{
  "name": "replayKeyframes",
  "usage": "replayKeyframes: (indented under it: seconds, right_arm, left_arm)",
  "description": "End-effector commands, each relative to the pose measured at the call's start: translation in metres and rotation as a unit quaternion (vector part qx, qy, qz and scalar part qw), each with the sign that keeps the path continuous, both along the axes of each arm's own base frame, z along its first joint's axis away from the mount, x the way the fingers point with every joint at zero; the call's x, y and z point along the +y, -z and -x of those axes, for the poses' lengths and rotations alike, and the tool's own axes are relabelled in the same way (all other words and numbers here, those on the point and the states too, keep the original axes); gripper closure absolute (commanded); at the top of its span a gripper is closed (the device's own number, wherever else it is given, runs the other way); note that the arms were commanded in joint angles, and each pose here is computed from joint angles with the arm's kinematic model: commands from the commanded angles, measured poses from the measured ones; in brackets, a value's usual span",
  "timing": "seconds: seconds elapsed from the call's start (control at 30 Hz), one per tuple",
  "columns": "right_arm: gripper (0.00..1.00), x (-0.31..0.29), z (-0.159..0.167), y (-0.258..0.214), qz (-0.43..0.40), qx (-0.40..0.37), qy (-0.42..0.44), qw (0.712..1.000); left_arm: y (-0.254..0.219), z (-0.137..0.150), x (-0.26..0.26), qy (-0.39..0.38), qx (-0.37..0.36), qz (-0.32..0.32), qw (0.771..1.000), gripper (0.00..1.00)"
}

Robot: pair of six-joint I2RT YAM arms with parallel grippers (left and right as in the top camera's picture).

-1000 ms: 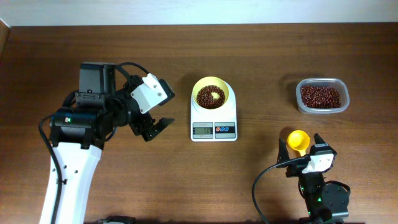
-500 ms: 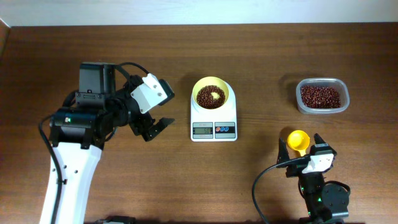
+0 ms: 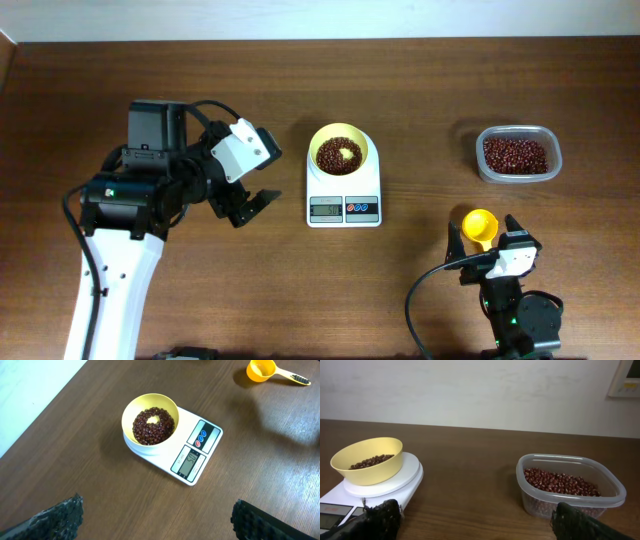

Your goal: Scoop item into bowl and weigh 50g on scale

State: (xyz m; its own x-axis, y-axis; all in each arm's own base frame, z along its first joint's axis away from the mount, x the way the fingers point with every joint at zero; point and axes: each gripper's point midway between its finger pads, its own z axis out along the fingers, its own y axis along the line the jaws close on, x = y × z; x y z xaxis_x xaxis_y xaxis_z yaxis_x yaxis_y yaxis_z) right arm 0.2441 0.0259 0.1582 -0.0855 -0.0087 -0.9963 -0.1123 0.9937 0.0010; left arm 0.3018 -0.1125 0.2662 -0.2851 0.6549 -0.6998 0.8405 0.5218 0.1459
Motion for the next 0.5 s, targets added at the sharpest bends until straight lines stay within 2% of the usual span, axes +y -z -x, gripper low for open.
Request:
replayKeyframes:
  seconds: [0.0,0.1,0.17,0.33,0.4,0.47]
  right_arm:
    - [0.01,-0.005,-0.001,0.002,0.002,-0.002,0.011,1.0]
    - [0.01,-0.005,-0.001,0.002,0.002,-0.002,0.011,1.0]
    - [0.01,-0.004,-0.001,0.002,0.002,-0.002,0.011,1.0]
    - [0.01,-0.005,-0.001,0.002,0.002,-0.002,0.011,1.0]
    - [0.01,-0.004,-0.001,0.002,0.002,-0.002,0.011,1.0]
    - [0.01,-0.005,-0.001,0.002,0.002,-0.002,0.011,1.0]
  left_arm:
    - [-0.01,0.009,0.0,-0.003,-0.005,0.002,1.0,0.01]
    - [-0.034,0.036,-0.023,0.051,-0.024,0.065,0.996,0.01]
    - [-0.035,0.046,-0.021,0.049,-0.043,0.067,0.996,0.01]
    - [-0.017,0.065,-0.007,-0.07,-0.099,0.139,0.983,0.01]
    - [0.001,0.072,0.009,-0.16,-0.103,0.184,0.964,0.01]
    - [0.017,0.08,0.016,-0.188,-0.123,0.209,0.952,0.01]
